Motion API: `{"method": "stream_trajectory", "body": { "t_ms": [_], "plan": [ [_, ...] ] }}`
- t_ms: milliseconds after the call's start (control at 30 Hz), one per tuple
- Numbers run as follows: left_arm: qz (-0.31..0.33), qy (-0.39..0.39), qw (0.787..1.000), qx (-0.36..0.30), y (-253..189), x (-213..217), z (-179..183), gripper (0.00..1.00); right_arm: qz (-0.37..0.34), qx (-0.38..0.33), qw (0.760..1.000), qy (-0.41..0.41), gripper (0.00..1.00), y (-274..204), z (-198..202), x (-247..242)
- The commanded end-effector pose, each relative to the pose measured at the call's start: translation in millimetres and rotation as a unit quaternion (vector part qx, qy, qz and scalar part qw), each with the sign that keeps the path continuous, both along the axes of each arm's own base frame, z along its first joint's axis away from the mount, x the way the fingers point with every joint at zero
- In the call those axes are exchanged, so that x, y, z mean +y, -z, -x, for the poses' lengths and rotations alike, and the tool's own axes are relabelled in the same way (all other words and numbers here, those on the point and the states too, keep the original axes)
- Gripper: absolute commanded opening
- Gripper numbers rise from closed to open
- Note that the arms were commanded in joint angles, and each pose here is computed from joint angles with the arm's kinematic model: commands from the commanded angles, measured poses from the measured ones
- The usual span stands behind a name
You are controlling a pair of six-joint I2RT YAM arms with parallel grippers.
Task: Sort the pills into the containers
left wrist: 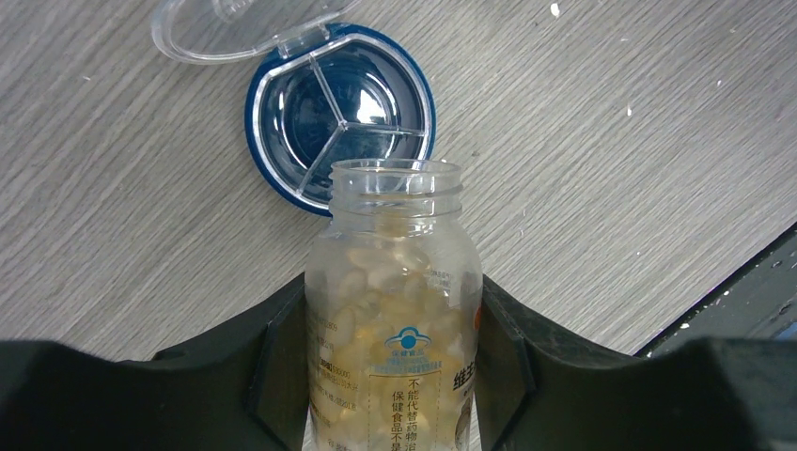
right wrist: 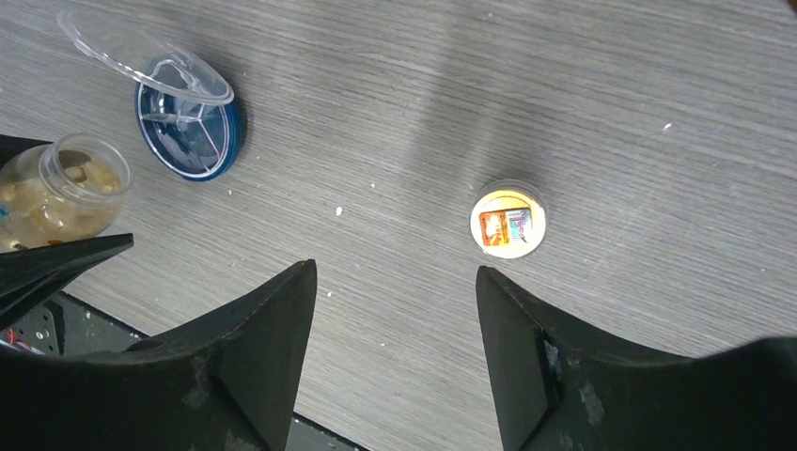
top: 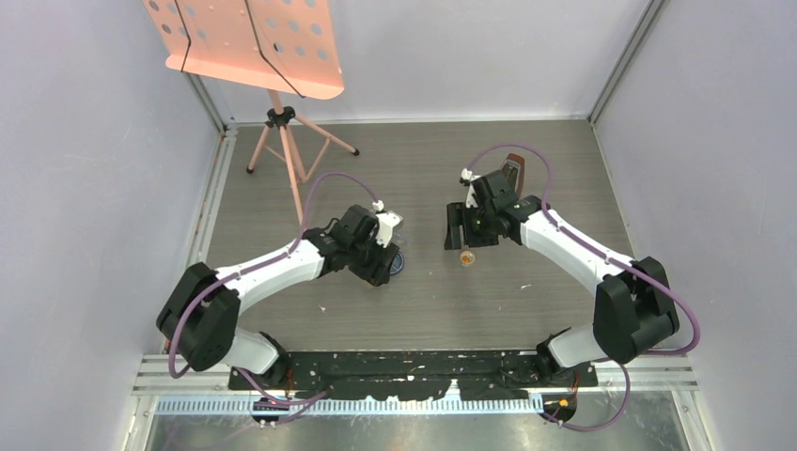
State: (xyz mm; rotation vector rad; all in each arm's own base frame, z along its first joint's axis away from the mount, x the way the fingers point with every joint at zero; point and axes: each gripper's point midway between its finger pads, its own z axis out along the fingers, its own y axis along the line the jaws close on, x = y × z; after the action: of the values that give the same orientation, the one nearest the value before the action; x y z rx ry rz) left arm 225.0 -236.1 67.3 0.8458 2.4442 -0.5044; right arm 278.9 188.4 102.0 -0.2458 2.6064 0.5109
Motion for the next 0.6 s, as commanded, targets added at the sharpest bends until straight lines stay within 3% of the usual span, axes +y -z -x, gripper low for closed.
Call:
{"method": "stream_trajectory", "body": {
  "t_ms": [0, 567],
  "plan": [
    [-0.021, 0.001, 1.0, 0.011, 1.9, 1.0, 0.3, 0.0, -0.018, -0.016, 1.0, -0.005, 0.7, -11.6, -0.3, 0.3],
    [-0.027, -0.01, 0.999, -0.013, 21.3, 3.0, -9.3, 0.0, -0.023, -0.016, 1.0, -0.003, 0.69, -12.0, -1.5, -1.4]
  ]
}}
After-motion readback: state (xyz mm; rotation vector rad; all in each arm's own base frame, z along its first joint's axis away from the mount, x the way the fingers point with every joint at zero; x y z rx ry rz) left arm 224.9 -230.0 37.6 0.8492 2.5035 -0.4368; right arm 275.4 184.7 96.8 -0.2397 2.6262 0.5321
